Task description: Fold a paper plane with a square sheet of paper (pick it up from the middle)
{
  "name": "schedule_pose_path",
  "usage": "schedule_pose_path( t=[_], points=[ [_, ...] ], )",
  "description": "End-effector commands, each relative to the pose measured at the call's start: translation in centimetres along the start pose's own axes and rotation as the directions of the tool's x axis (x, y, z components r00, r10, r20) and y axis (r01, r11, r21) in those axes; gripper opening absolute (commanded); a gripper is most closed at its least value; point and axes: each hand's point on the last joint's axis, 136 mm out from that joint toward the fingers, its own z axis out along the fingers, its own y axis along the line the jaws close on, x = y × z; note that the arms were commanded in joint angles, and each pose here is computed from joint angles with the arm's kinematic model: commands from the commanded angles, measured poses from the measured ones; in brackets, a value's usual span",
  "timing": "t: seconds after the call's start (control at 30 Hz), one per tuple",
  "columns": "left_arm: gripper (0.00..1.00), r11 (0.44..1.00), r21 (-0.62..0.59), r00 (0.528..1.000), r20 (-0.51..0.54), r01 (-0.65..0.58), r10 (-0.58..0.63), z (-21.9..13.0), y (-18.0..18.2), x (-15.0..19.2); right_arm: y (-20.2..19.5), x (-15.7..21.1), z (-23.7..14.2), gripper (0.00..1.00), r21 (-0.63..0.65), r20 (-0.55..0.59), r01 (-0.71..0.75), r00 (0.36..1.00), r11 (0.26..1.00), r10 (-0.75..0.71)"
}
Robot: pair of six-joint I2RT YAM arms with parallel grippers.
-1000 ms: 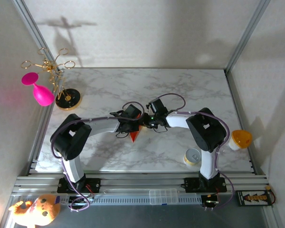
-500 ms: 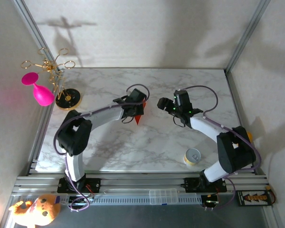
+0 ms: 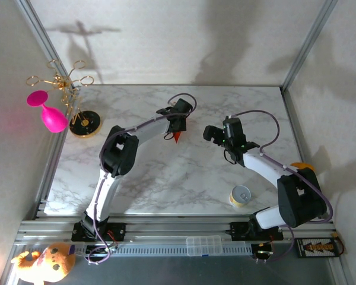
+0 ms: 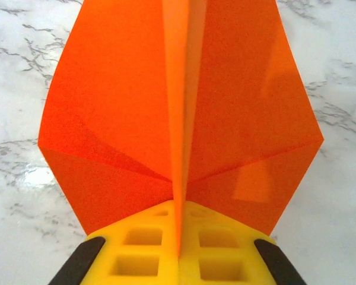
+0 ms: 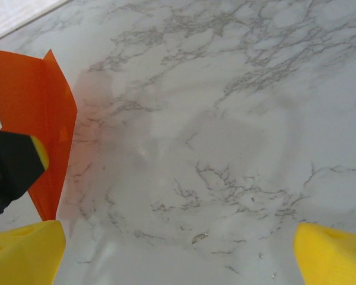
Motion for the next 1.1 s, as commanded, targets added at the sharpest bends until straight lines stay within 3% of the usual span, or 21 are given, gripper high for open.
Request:
schedule_pose_path(
  t=[0.0, 0.43, 1.07],
  points=[
    [0.03, 0.999, -0.038, 0.999, -0.046, -0.032, 0.030, 0.7, 0.8, 0.5, -0.1, -0.3, -0.4, 0.99, -0.011, 0.024, 0.021, 0.999, 1.000, -0.021],
    [0.18, 0.998, -0.042, 0.994, -0.101, -0.040, 0.036, 2.6, 1.0, 1.6, 0.0, 0.4, -0.2, 0.99, -0.034, 0.000, 0.003, 1.000, 0.999, -0.003],
    [0.28, 0.994, -0.083, 0.983, -0.177, -0.064, 0.048, 5.1, 1.9, 5.2, 0.2, 1.2, 0.8, 0.99, -0.043, -0.044, -0.018, 0.999, 0.999, 0.016]
  ],
)
